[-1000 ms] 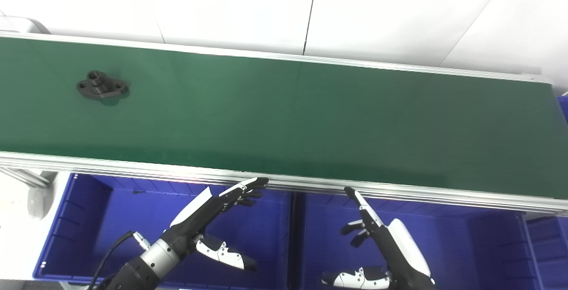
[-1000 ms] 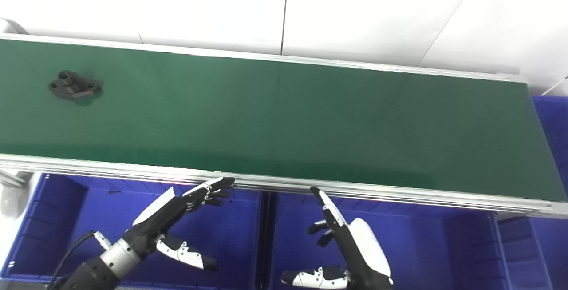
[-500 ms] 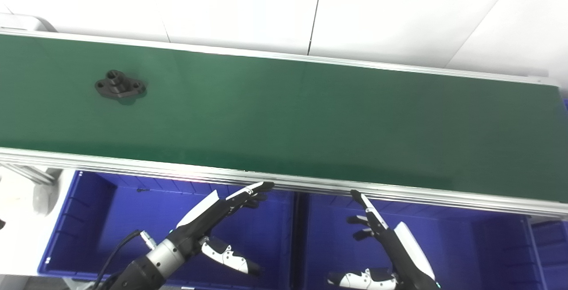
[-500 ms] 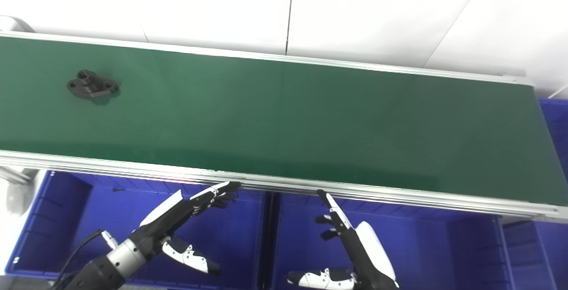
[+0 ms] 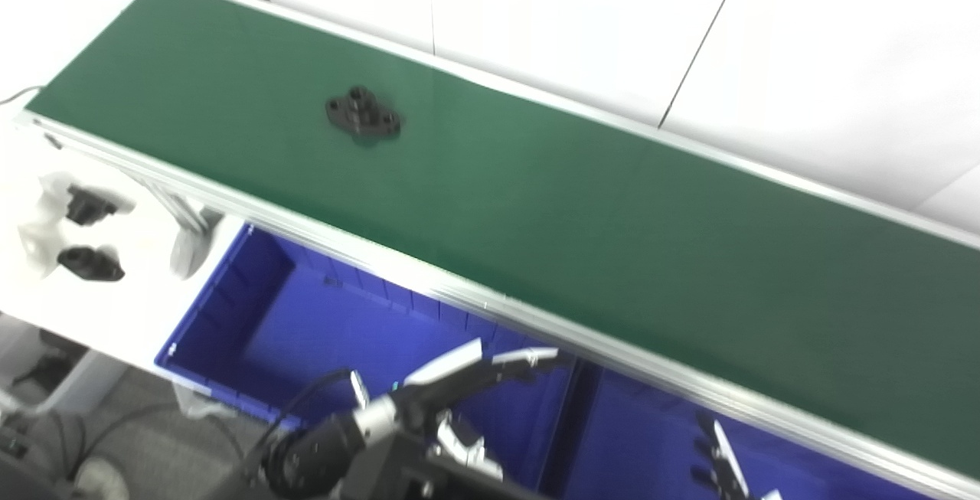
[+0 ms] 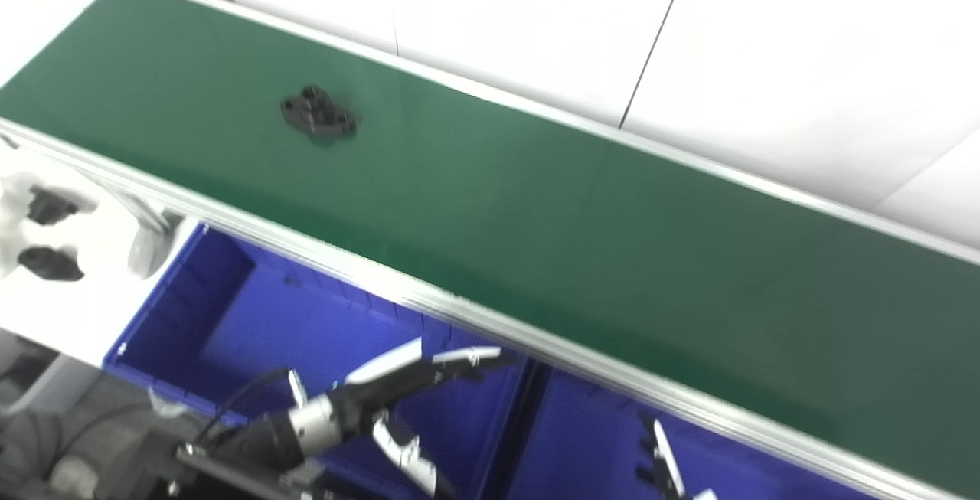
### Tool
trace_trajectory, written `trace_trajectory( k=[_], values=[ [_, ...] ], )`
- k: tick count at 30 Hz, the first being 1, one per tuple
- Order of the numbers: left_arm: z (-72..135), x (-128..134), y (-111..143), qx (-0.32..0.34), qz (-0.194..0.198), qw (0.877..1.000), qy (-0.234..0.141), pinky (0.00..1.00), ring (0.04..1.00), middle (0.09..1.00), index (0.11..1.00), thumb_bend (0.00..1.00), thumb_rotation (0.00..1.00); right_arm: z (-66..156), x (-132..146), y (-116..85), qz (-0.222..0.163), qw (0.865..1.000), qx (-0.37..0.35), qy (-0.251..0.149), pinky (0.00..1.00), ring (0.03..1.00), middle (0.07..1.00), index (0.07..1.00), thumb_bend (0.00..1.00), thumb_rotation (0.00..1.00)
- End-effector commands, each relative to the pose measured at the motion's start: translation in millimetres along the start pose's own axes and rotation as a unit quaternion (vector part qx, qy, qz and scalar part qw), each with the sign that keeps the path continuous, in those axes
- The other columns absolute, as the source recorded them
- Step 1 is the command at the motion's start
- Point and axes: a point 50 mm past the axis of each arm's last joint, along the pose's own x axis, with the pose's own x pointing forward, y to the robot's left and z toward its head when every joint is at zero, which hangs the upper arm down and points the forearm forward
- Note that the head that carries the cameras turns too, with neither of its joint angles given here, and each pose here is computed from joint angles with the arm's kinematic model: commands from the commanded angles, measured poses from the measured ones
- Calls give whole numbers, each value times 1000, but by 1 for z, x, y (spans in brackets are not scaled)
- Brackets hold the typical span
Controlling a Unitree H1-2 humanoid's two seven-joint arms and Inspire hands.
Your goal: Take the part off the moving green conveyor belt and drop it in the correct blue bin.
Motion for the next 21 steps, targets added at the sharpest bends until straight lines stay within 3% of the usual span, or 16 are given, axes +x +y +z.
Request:
trace_trajectory(
  k=[1, 6, 10, 21],
  values=[
    [5, 1, 1, 9, 11, 999, -28, 863, 916, 943, 904, 927, 203, 5, 0, -1, -11, 999, -1, -36, 778, 915, 973, 982, 895, 255],
    [0, 1, 0, 6, 12, 1000, -24, 834, 894, 927, 889, 930, 182, 0, 2, 3, -12, 999, -14, -37, 714, 879, 949, 965, 897, 272],
    [-1, 0, 2, 11, 8, 1000, -21, 815, 888, 923, 887, 928, 216, 1, 3, 5, -13, 999, -10, -35, 740, 873, 933, 954, 896, 248],
    [-8, 1, 2, 10, 11, 1000, -21, 789, 873, 910, 867, 931, 214, -3, 6, 10, -17, 999, 4, -41, 675, 844, 921, 938, 888, 207]
  ],
)
